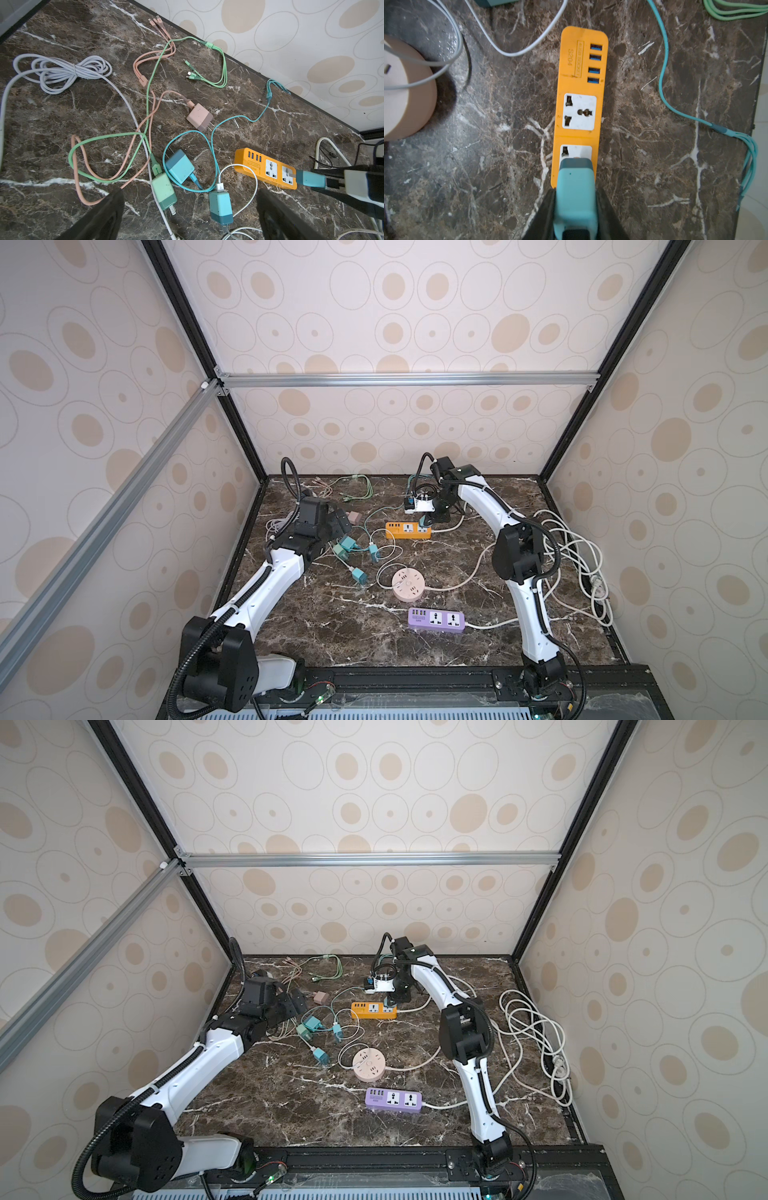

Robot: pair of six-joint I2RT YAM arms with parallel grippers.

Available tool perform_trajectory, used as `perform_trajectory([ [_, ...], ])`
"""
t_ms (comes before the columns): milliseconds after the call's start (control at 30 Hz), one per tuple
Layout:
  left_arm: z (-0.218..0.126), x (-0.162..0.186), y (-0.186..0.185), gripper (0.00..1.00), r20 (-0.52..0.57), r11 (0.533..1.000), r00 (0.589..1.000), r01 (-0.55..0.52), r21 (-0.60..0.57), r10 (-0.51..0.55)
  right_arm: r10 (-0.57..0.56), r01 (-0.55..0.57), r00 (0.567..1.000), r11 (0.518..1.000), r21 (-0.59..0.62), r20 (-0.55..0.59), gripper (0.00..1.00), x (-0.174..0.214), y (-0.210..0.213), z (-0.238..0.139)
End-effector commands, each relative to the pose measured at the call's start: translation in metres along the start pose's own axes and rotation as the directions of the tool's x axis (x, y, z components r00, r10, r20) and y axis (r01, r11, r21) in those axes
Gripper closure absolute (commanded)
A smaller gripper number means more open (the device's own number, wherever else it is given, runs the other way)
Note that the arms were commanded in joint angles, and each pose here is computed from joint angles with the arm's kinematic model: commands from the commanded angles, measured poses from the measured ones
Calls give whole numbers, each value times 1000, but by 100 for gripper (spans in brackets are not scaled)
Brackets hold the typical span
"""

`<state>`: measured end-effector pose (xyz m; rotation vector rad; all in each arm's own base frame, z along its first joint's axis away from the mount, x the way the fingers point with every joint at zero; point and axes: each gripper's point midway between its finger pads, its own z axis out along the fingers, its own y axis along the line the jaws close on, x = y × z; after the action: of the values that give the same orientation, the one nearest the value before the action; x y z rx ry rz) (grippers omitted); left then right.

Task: Insert the plug
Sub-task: 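Lower the teal charger into the orange strip's socket nearest the robot with right gripper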

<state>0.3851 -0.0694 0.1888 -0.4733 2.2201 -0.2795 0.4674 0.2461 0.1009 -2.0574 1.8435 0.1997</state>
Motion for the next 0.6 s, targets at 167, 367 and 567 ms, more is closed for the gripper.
perform_trajectory([
  [167,-9,-15,1,2,36,1000,999,-22,-11,23,-85,82,992,996,-42,-92,100,6,14,7],
  [367,-7,-14,1,1,30,1000,999,-21,-6,21,-78,75,996,995,-70,-38,100,-7,25,12],
  [567,-6,-12,2,2,26,1000,999,-21,-6,21,-91,84,993,992,-98,-72,100,-5,34,18],
])
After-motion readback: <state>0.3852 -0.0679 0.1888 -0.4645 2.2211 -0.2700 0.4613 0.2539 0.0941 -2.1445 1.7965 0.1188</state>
